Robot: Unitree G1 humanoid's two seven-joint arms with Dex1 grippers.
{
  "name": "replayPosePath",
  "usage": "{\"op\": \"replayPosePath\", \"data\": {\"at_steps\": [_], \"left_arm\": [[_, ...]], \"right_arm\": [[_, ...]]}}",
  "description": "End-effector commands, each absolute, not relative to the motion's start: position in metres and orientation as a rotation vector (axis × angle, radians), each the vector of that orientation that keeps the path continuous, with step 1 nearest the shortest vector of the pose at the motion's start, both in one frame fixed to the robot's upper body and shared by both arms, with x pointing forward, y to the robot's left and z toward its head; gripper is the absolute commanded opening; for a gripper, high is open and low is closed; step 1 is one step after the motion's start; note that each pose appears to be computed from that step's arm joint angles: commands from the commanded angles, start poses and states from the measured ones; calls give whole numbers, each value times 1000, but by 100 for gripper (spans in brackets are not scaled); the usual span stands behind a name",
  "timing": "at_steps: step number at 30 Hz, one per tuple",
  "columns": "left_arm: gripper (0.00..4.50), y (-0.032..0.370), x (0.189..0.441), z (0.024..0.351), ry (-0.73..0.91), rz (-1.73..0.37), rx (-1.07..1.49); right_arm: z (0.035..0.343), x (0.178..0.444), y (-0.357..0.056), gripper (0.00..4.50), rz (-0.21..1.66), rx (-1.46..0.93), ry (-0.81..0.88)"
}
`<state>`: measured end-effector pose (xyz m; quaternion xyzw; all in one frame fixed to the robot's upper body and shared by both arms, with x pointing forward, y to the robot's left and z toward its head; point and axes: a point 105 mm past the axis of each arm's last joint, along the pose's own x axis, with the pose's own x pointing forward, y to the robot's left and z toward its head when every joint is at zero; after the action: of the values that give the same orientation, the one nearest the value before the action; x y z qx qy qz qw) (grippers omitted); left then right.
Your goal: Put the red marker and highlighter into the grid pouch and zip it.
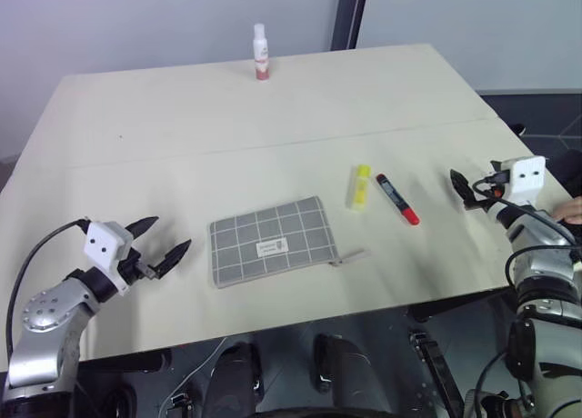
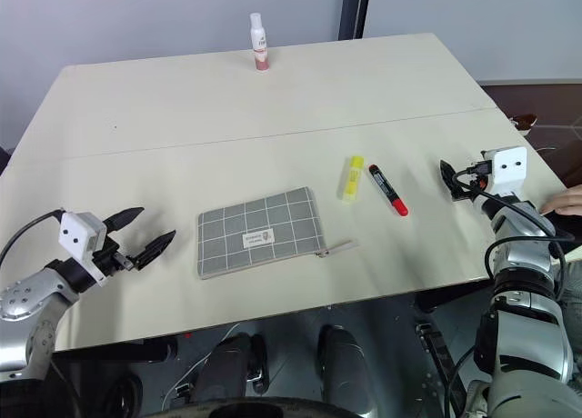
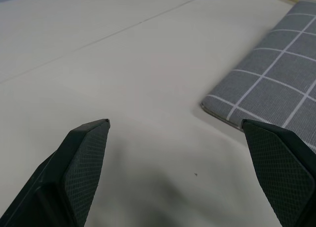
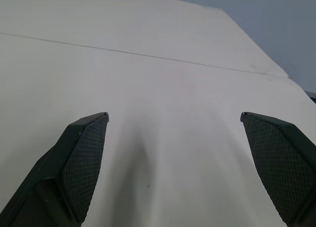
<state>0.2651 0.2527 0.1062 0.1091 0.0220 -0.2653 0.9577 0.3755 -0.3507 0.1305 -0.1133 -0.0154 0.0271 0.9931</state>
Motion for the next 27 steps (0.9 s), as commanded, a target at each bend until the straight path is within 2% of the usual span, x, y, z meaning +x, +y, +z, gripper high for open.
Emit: {"op": "replayPosePath", "data": {"at_steps": [1,8,17,27], "left_arm": [[449,252,262,112,20,-547,252],[449,245,252,113,17,-592,231],[449,251,250,122,-45,-580,270],[449,249,248,119,-34,-590,319]], "right_arm": [[143,374,-352,445,39,-225,-91],[143,373,-353,445,45,-225,-87],[141,372,-350,445,64,-204,-83],[142,371,-348,445,84,-124,-78]]}}
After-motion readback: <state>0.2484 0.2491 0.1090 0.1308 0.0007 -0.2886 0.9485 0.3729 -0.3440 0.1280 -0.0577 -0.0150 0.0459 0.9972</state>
